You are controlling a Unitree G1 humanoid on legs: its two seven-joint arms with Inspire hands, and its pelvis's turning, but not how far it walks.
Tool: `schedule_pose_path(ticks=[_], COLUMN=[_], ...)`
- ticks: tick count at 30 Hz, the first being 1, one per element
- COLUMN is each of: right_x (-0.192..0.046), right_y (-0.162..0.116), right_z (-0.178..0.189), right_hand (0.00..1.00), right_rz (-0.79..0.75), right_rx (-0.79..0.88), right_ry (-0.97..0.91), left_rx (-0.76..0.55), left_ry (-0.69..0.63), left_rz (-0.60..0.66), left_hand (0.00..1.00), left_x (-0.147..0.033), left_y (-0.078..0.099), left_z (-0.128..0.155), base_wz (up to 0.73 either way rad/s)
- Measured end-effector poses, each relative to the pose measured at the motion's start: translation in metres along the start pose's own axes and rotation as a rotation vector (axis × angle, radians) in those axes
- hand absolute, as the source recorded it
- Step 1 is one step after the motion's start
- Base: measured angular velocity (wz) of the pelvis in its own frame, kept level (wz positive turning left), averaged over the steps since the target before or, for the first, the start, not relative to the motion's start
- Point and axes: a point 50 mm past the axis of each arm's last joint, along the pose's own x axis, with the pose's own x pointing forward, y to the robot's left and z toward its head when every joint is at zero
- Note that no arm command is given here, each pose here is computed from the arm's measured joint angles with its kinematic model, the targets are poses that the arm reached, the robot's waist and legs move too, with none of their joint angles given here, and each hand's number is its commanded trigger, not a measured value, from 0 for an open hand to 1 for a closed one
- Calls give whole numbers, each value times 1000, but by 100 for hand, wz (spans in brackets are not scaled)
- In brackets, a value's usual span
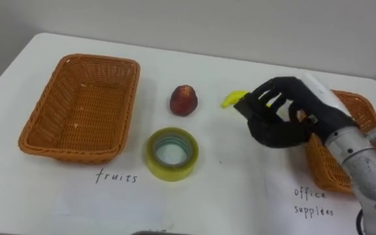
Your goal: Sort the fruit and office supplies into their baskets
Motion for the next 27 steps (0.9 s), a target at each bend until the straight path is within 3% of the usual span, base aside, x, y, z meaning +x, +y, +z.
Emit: schedule_pose_path(ticks=[10,27], right_x=[0,-8], right_y=[-31,-53], right_z=[-1,-22], right_hand=[100,100], right_rz=[-219,-437], right_rx=[-25,-26], right_ry=[-5,50], left_rx=[-47,0], left_ry=[45,68], left_rz=[28,71], left_hand=[0,0], left_x=[-4,-8], left_y=[7,14], left_z=[-19,-32], base_wz=[-1,0])
